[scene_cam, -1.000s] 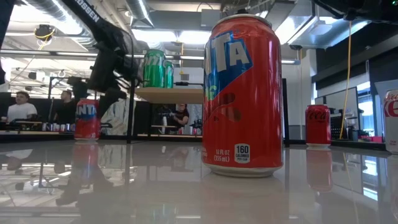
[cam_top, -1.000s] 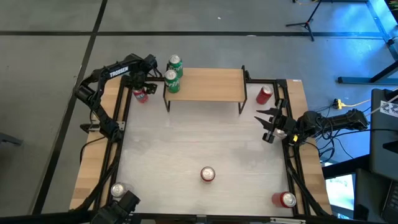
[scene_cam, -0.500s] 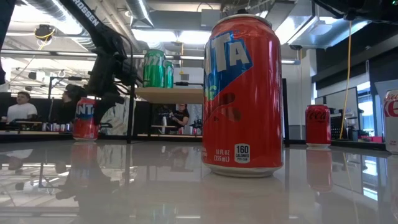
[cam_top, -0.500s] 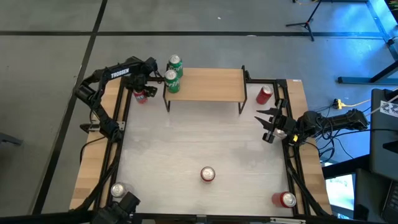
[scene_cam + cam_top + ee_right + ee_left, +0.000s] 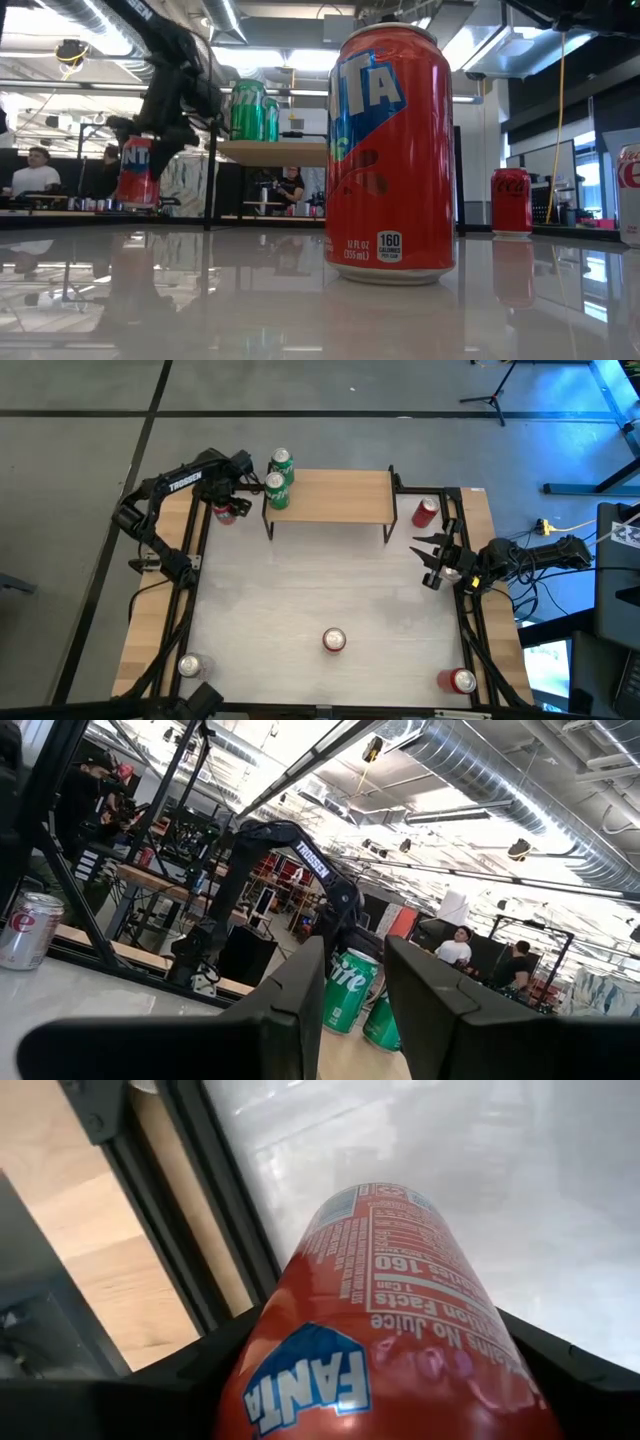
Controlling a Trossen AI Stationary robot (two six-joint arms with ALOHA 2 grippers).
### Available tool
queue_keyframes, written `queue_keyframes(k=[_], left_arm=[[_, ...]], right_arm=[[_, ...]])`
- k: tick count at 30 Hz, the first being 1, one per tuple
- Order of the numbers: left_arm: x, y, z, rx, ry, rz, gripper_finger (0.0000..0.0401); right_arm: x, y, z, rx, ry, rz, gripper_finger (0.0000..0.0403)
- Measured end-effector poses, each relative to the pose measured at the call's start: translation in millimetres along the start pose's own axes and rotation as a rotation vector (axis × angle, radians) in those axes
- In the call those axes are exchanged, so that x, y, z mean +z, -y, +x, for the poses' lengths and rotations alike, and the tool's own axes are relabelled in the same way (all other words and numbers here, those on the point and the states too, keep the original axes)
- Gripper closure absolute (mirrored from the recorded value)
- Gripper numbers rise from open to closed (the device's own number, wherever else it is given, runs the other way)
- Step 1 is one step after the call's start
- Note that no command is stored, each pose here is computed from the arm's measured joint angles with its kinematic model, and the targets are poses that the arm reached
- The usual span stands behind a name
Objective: Place canned beverage on shelf
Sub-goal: Put the top orange soda can on the shelf
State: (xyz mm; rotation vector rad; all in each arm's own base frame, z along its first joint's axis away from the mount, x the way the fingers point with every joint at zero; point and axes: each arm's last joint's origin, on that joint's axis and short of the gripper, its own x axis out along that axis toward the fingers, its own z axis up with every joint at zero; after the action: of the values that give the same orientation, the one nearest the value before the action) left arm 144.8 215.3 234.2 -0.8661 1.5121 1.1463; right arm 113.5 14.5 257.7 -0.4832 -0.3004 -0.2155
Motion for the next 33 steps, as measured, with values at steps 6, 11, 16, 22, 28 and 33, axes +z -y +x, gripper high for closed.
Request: queue_keyframes(k=[6, 11, 16, 22, 28, 33], left_arm=[[-33.4, 10.5, -23.3, -0.004, -0.028, 0.098, 0.0112], [-62.5, 22.0, -43.7, -0.051, 0.018, 0.141, 0.0111], [-91.8, 39.5, -59.2, -0.12, 0.068, 0.208, 0.0111], [-123.1, 68.6, -68.8, -0.17, 0.132, 0.363, 0.011], [-149.0, 106.6, -74.6, -0.302, 0.221, 0.527, 0.011], [-162.9, 139.2, -74.3, -0.38, 0.305, 0.631, 0.011]], right_arm=[[0.0, 0.0, 0.0, 0.0, 0.0, 0.0, 0.0298], [0.0, 0.0, 0.0, 0.0, 0.0, 0.0, 0.0298], [0.0, 0.0, 0.0, 0.0, 0.0, 0.0, 0.0298], [0.0, 0.1, 0.0, -0.002, 0.0, 0.0, 0.0298], [0.1, 1.6, 0.0, -0.043, -0.016, 0.001, 0.0298], [0.3, 1.8, 0.0, -0.045, -0.014, 0.0, 0.0298]])
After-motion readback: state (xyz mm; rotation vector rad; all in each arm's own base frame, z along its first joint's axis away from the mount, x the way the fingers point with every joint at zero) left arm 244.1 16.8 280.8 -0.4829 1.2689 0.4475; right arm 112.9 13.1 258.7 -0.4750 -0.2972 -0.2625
